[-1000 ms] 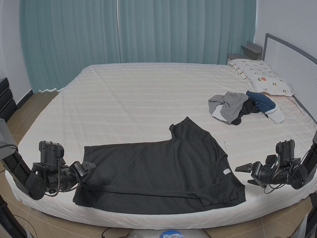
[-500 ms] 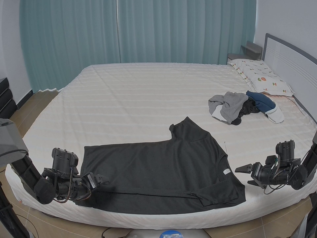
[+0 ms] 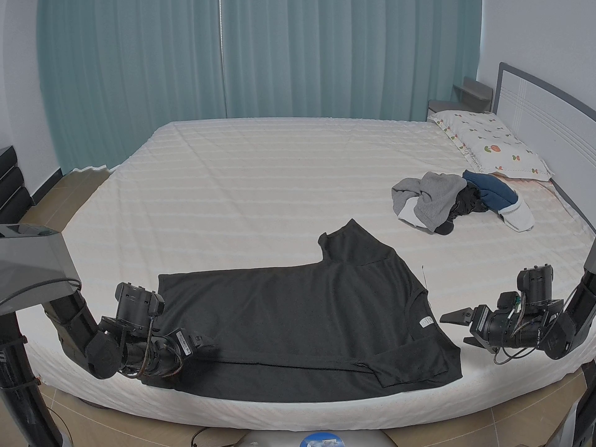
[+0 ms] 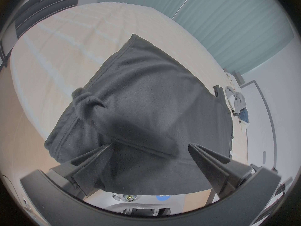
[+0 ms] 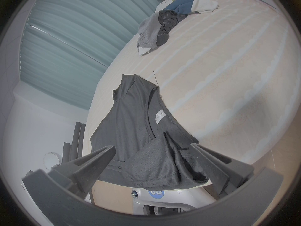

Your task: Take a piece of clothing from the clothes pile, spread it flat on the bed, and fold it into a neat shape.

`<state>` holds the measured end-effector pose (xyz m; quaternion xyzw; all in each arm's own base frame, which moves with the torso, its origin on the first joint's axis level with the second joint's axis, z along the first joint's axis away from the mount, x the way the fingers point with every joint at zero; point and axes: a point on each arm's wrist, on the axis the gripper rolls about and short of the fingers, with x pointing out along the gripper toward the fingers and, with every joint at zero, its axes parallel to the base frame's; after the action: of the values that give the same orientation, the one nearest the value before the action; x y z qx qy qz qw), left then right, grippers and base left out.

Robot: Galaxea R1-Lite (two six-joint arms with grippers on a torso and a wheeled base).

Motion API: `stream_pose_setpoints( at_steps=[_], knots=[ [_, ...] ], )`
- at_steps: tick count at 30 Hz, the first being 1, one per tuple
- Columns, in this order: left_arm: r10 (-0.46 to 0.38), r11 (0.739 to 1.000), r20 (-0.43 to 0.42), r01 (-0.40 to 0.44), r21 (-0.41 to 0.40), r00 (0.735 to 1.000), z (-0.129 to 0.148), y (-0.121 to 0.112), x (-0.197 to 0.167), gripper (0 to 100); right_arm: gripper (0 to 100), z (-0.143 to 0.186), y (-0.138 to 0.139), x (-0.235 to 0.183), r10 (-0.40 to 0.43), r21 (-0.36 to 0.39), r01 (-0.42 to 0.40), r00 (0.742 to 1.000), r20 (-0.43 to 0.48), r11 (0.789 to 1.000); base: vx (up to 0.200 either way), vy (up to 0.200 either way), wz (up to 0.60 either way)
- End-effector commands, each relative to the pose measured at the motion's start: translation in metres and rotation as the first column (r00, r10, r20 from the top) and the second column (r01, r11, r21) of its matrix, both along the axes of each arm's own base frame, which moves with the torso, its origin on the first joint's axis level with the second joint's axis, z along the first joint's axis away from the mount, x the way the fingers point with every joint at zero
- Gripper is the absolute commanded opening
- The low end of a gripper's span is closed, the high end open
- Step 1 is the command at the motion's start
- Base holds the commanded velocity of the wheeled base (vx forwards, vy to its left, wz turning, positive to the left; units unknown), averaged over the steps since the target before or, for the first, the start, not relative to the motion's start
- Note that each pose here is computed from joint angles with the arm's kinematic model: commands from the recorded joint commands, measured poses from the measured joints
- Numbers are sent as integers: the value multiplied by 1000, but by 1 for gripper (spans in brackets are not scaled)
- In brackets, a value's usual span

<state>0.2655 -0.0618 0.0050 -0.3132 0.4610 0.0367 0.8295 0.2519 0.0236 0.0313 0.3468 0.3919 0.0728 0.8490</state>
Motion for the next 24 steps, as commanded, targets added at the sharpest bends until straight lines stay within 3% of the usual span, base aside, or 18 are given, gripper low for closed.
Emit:
stream_pose_setpoints(
  at_steps=[1,9,15,24],
  knots=[
    [52,998,14,-52,-19,999,0,6,11,100,100,-9,1,-2,5,0,-5,1000,-18,1000,0,0,0],
    [97,995,72,-94,-40,993,5,15,20,100,100,-12,1,-1,-10,-15,10,1000,-3,1000,0,0,0],
    [173,981,162,-155,-118,972,12,19,31,100,100,-12,4,-1,-2,-17,2,1000,-3,1000,0,0,0],
    [227,970,186,-205,-133,956,-8,26,44,100,100,-12,4,-1,-4,-17,4,1000,-4,1000,0,0,0]
  ],
)
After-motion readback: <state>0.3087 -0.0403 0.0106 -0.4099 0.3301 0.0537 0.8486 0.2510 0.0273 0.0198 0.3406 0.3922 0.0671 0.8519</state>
